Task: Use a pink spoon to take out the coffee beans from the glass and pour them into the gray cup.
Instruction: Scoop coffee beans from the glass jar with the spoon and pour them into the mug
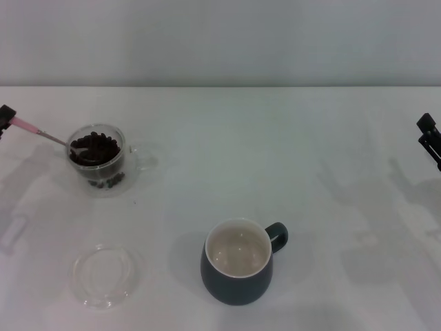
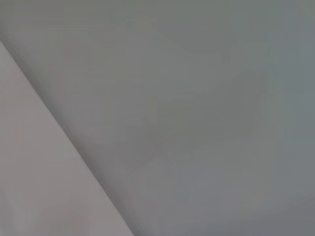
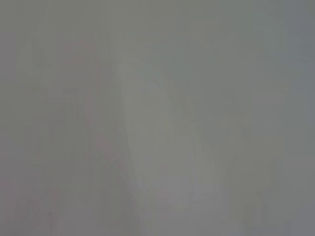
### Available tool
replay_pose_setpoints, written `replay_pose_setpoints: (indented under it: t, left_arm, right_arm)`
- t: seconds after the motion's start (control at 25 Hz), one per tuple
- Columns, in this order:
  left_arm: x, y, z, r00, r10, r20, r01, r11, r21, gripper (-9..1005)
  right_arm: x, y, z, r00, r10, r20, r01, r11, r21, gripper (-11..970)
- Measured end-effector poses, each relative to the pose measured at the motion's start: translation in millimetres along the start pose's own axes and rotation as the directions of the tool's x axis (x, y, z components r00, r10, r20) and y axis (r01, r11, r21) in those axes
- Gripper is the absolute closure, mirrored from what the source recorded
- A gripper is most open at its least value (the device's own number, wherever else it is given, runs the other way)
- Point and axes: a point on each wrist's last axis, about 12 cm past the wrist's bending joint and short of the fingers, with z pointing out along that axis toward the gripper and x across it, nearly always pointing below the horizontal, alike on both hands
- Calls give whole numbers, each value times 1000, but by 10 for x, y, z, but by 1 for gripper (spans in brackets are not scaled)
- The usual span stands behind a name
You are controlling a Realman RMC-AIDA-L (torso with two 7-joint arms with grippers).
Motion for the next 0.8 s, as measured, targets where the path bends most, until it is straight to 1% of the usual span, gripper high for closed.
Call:
replay_pose_setpoints:
  t: [0.2, 0.36, 0.52, 0.68, 0.72, 0.8]
  left_arm:
    - [-65, 28, -90, 1000, -14, 24, 14, 1000, 16, 860]
    - [-75, 31, -165, 999, -26, 33, 25, 999, 48, 861]
    - [-84, 35, -201, 999, -32, 39, 30, 998, 60, 861]
    - [-97, 36, -283, 997, -50, 52, 45, 994, 96, 861]
    - [-94, 14, -318, 997, -61, 52, 54, 990, 130, 861]
    - [-83, -5, -337, 997, -71, 44, 63, 986, 153, 861]
  right_arm:
    - [-4, 25, 19, 1000, 7, 6, -7, 1000, -8, 87]
    - [-13, 55, 38, 1000, 14, 17, -14, 1000, -19, 86]
    - [-10, 69, 41, 1000, 16, 16, -15, 1000, -25, 85]
    - [-4, 87, 42, 1000, 17, 14, -17, 999, -34, 85]
    - [-4, 90, 44, 1000, 18, 15, -18, 999, -34, 85]
    - [-6, 99, 50, 1000, 21, 17, -21, 999, -37, 85]
